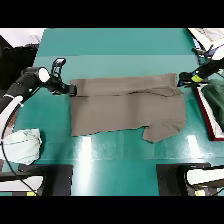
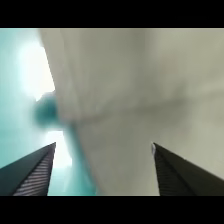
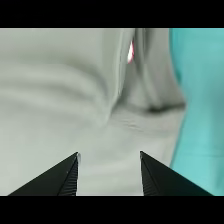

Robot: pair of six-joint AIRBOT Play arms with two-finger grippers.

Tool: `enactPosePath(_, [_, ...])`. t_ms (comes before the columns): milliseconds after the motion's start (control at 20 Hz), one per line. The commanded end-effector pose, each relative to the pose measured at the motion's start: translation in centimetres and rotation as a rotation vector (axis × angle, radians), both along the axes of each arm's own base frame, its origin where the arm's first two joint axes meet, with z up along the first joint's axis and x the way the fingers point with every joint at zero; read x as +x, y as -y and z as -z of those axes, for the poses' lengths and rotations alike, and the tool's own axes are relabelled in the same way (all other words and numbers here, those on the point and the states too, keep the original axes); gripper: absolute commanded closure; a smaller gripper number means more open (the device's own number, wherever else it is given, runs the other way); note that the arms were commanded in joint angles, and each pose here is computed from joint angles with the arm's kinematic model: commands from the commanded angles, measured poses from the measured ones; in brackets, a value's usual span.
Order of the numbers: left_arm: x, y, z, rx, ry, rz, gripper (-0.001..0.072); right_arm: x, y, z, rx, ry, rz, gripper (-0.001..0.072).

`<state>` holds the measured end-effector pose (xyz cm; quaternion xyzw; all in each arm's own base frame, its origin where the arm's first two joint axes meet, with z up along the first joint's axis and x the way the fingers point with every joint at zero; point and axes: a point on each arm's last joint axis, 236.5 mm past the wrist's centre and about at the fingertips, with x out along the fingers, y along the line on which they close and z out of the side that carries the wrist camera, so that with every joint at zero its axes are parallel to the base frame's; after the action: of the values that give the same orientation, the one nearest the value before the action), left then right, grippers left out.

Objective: Fold the shirts.

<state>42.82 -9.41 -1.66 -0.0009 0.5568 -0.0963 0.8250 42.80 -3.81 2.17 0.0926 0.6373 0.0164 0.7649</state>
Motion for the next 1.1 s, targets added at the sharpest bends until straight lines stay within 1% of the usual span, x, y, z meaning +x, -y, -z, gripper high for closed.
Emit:
enactPosePath(0, [-4.2,-1.0,-1.3,0.046,-0.062,0.052,-0.0004,-3.8,-2.2,-2.5,0.203,-0.028,-0.026,0.0281])
enactPosePath(100, [-7.9,-1.0,0.2,0.027,-0.136,0.051,-0.0004,-5.6,-2.5,-2.5,0.286,-0.016,0.025,0.0281])
enactPosePath(200, [-11.7,-0.4,2.1,-0.019,-0.203,0.040,-0.0004,-7.5,-3.0,-1.9,0.334,-0.019,0.043,0.0282])
enactPosePath(350, [-15.1,2.9,3.7,-0.196,-0.258,0.013,-0.0004,-9.4,-3.4,-0.6,0.339,-0.029,0.063,0.0281])
enactPosePath(450, [-16.2,4.3,4.7,-0.265,-0.284,0.014,-0.0004,-10.4,-3.8,-0.1,0.339,-0.030,0.054,0.0281])
enactPosePath(750, [-19.3,4.6,6.9,-0.296,-0.382,-0.019,-0.0004,-11.0,-3.9,-1.0,0.320,0.012,0.035,0.0281])
enactPosePath(950, [-19.4,5.6,6.4,-0.348,-0.396,-0.033,-0.0003,-10.8,-3.9,-1.9,0.316,0.024,0.025,0.0281])
enactPosePath(1000, [-19.7,6.0,6.2,-0.364,-0.410,-0.034,0.0053,-10.9,-3.9,-1.9,0.317,0.019,0.023,0.0281])
enactPosePath(1050, [-20.1,6.0,6.2,-0.364,-0.422,-0.022,0.0286,-11.0,-3.9,-1.9,0.317,0.016,0.024,0.0281])
